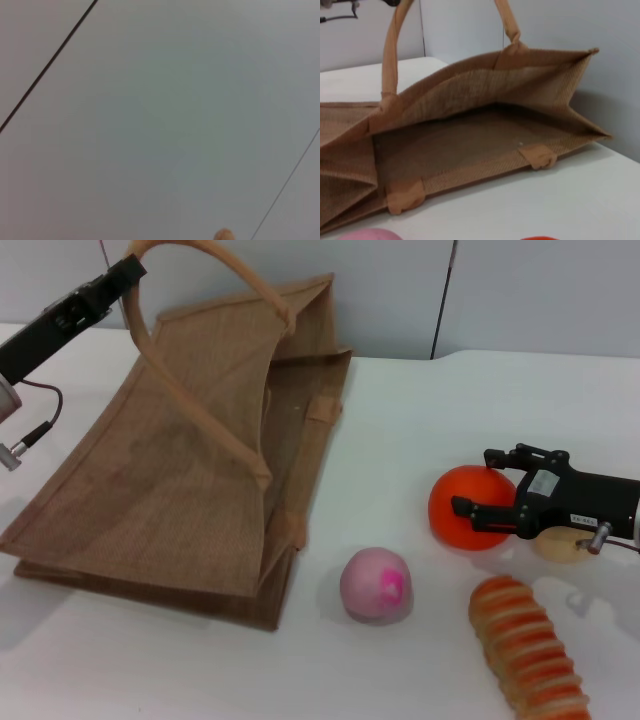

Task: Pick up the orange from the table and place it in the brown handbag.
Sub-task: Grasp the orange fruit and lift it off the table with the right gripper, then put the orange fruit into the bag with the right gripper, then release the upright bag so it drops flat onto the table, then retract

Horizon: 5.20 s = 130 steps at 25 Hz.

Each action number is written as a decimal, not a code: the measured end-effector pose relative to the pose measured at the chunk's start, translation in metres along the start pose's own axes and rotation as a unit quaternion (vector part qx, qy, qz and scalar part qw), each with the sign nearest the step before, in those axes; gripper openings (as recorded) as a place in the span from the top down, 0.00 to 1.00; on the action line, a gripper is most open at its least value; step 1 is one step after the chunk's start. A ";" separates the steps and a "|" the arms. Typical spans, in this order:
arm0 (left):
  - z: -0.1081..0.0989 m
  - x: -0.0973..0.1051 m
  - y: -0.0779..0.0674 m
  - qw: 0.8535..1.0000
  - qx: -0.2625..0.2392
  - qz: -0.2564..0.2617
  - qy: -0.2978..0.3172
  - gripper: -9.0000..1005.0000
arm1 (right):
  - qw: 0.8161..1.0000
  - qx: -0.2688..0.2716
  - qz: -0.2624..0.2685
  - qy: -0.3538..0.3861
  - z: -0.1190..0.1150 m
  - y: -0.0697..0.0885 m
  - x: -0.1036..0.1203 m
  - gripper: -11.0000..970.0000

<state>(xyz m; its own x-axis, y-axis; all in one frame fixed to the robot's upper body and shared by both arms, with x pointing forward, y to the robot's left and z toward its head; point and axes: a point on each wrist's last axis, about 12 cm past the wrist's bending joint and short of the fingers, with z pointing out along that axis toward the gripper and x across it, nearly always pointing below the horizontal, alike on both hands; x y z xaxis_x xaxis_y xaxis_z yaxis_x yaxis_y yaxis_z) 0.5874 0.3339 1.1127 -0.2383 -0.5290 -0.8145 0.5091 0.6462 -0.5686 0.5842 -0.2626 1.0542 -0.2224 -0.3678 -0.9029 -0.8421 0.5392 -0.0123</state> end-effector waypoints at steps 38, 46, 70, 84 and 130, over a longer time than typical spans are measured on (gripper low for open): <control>0.003 -0.001 -0.007 1.000 0.029 -0.001 0.001 0.86 | 0.997 -0.054 -0.042 -0.045 0.002 0.010 -0.016 0.65; 0.013 -0.002 -0.017 0.998 0.063 -0.002 0.003 0.86 | 0.992 -0.070 -0.070 -0.078 0.022 0.011 -0.043 0.75; 0.040 -0.002 -0.056 0.979 0.200 -0.041 0.022 0.87 | 0.971 -0.145 -0.177 -0.076 0.112 0.057 -0.111 0.90; 0.037 -0.009 -0.071 0.961 0.269 -0.064 0.008 0.87 | 0.978 -0.100 -0.177 -0.055 0.118 0.049 -0.107 0.92; 0.019 0.005 -0.006 1.000 0.014 -0.017 -0.013 0.86 | 0.966 0.144 -0.002 -0.215 -0.030 -0.007 -0.012 0.22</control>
<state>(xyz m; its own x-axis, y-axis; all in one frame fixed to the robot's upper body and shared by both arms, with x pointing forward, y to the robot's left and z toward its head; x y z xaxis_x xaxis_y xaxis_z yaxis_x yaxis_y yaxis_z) 0.5990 0.3169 1.1144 -0.2344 -0.5640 -0.7918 0.5244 0.6125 -0.5915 0.5781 -0.2850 1.0780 0.0575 -0.0542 -0.9969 -0.6573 0.7495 -0.0786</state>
